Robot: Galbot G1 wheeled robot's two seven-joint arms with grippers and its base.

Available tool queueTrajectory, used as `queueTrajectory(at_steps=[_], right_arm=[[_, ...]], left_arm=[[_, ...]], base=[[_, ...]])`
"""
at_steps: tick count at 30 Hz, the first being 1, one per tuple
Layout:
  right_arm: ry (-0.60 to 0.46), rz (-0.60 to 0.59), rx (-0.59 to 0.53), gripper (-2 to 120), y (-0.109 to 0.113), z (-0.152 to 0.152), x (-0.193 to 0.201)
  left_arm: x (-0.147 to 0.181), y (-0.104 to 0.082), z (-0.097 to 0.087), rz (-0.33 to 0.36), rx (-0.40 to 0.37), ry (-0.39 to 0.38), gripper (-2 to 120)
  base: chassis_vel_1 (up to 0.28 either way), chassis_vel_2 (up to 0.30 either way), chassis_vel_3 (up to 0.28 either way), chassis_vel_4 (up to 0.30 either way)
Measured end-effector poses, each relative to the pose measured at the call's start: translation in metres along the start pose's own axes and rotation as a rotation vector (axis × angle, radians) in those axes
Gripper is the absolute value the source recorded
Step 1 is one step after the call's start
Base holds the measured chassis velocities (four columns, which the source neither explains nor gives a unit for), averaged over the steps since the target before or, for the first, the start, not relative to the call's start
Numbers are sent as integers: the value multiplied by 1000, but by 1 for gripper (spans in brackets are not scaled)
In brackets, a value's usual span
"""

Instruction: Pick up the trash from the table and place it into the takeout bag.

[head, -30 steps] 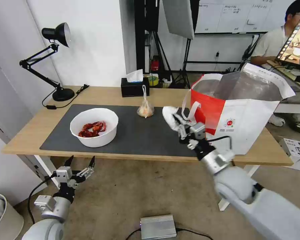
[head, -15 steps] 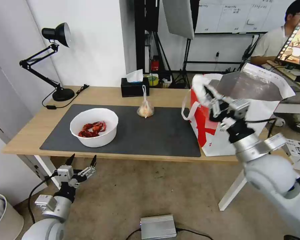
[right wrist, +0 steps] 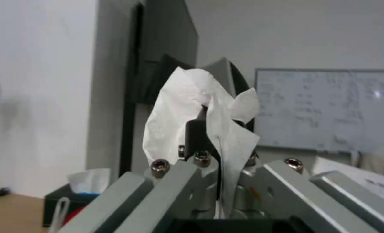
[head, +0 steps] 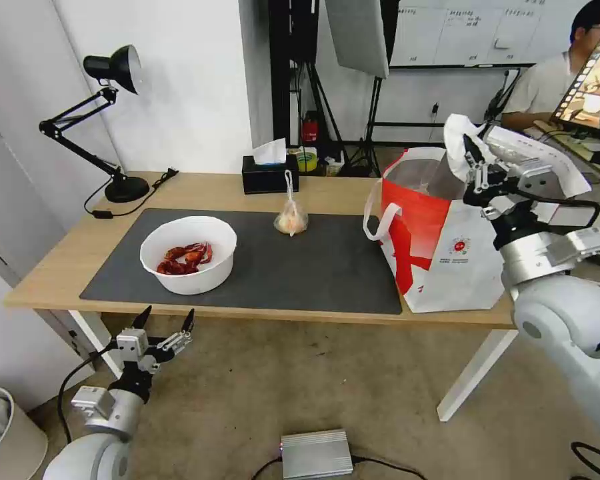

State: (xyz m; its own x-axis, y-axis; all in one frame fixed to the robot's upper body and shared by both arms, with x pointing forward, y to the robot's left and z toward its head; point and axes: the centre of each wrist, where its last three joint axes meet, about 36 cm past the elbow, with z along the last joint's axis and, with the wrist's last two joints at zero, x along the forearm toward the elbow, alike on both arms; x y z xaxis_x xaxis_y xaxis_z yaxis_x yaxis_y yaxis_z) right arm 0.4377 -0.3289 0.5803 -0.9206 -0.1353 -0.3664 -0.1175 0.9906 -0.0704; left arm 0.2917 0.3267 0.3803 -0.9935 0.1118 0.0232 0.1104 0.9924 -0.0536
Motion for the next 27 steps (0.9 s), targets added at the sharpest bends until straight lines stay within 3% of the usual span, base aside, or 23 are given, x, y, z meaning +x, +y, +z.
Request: queueTrajectory(at_steps=[17,20,23,27], right_arm=[[343,165,-106,0,-22,-55,-53],[397,190,-139,0,-27,-62,-59],[520,246,-224,0,-32,-75,-66],[576,284,-247,0,-40,-81,-73]], left_arm=[[-1,-4,4,6,15,2,100],[-1,-3,3,6,13,-1,100],[-1,-2,1,7,7,-5,100],[0,-1,-3,11,0,-11,100]], base=[[0,0,0,0],[0,0,0,0],[0,0,0,0],[0,0,0,0]])
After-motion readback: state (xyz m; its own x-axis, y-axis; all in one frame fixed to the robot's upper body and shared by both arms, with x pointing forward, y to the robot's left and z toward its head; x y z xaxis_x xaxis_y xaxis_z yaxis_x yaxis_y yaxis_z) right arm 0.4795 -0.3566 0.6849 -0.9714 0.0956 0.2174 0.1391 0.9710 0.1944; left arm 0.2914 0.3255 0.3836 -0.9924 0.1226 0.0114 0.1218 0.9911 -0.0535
